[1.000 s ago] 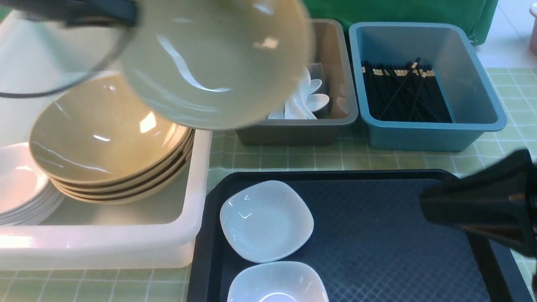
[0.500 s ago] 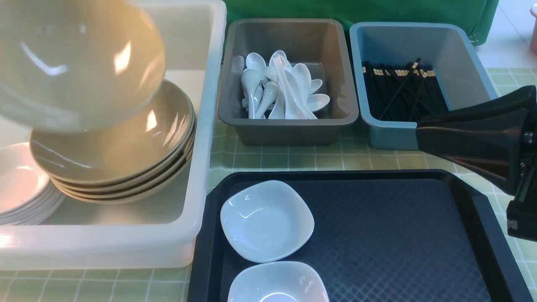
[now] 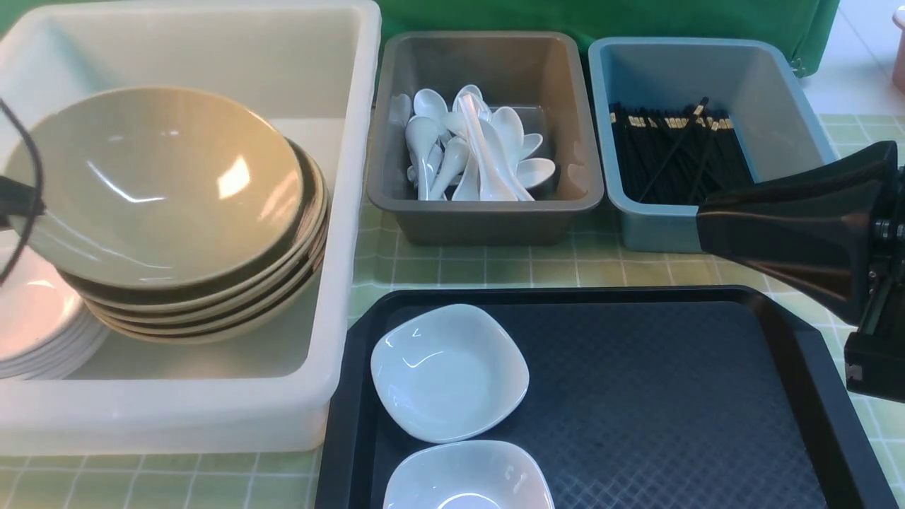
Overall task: On green table put chopsticks spoon bowls plates into blue grey white boxes.
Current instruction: 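Place the tan bowl onto the bowl stack in the left bin with the left gripper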
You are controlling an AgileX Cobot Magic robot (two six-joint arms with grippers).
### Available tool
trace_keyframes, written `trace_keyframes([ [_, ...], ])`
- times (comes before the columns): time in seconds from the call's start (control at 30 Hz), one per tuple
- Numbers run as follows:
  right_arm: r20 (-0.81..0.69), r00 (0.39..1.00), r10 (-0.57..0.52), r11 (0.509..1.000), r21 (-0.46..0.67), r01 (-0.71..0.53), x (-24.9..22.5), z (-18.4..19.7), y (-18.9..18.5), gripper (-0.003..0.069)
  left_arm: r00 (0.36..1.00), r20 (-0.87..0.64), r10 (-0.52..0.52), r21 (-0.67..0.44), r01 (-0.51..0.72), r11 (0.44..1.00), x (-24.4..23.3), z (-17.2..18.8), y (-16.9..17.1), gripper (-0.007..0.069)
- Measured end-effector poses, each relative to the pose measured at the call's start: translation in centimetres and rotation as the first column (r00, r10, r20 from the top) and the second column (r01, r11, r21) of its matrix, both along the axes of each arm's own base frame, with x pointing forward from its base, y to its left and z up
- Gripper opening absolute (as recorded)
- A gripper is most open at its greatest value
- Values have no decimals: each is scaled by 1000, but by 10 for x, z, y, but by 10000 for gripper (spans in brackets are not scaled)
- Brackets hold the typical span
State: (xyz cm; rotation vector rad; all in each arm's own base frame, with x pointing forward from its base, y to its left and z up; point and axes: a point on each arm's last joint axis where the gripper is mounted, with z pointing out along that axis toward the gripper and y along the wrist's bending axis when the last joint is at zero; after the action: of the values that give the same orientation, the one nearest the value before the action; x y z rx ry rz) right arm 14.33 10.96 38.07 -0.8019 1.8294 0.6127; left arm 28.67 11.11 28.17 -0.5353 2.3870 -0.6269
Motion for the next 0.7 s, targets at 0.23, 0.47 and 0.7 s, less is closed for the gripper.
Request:
trace_keyframes([
  [0.23,0,1000,0,1000,0,0,0,0,0,80,998,-38,-57,46,59,997,10,-4,-27,20],
  [0.47,-3,1000,3,1000,-2,-3,0,0,0,90,992,-126,-7,67,15,998,7,-8,-29,90],
  [0.7,-19,1000,19,1000,-12,-19,-2,-2,1,99,991,-122,53,54,-47,997,-3,7,-32,363],
])
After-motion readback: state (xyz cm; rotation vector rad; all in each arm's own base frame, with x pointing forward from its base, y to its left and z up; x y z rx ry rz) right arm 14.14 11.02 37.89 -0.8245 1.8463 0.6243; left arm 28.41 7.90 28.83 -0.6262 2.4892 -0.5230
